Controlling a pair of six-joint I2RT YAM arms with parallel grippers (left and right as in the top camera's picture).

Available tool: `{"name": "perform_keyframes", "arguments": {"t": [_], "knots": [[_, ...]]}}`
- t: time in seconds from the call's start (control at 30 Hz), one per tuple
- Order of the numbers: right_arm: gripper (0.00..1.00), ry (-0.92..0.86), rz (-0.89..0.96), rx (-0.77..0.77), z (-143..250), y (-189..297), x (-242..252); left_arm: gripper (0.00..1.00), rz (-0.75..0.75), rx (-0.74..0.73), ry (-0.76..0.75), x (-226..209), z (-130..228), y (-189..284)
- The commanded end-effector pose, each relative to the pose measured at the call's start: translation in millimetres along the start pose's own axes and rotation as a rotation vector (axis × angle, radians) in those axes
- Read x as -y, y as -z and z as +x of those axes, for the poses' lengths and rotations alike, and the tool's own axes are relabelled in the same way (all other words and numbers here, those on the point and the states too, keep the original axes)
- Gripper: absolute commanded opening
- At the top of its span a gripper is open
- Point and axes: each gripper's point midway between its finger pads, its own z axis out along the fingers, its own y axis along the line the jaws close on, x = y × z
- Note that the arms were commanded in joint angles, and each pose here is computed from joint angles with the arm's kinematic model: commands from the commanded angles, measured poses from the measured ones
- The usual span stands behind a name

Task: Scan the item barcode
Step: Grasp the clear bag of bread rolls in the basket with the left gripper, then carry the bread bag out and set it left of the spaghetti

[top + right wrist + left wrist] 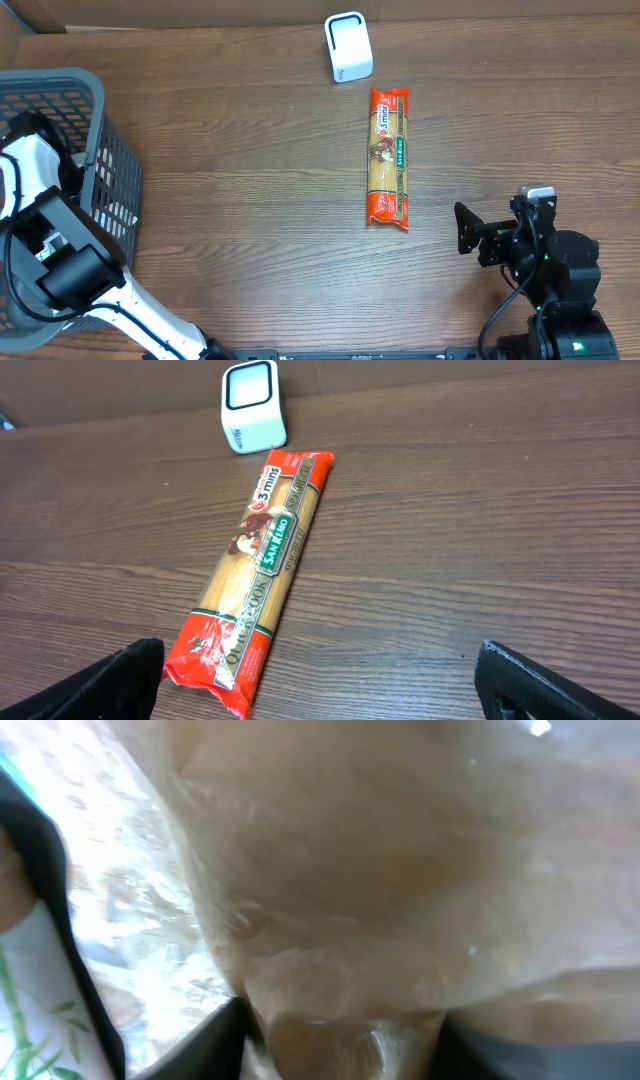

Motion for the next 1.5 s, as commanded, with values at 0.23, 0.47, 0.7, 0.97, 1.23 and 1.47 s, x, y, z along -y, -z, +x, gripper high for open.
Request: {"name": "perform_keyframes", "arguments": {"t": [0.23, 0.47, 0.7, 0.97, 1.23, 1.47], "knots": [[1.00, 0.002, -0.002, 0.000, 1, -1, -1, 0.15, 0.054, -0.030, 0.010, 8, 4, 4], [1.00, 0.002, -0.002, 0.000, 1, -1, -1, 0.04, 0.111, 0.043, 0.043, 4, -22, 68], [1.00, 0.002, -0.002, 0.000, 1, -1, -1, 0.04, 0.167, 0.175, 0.065, -7, -39, 147], [1.00, 0.002, -0.002, 0.000, 1, -1, -1, 0.04, 0.268, 0.360, 0.071, -14, -36, 230], [1.00, 0.002, -0.002, 0.000, 1, -1, -1, 0.04, 0.370, 0.560, 0.073, -23, -7, 310], [1.00, 0.002, -0.002, 0.000, 1, -1, -1, 0.04, 0.580, 0.776, -0.099, -2, 54, 401]]}}
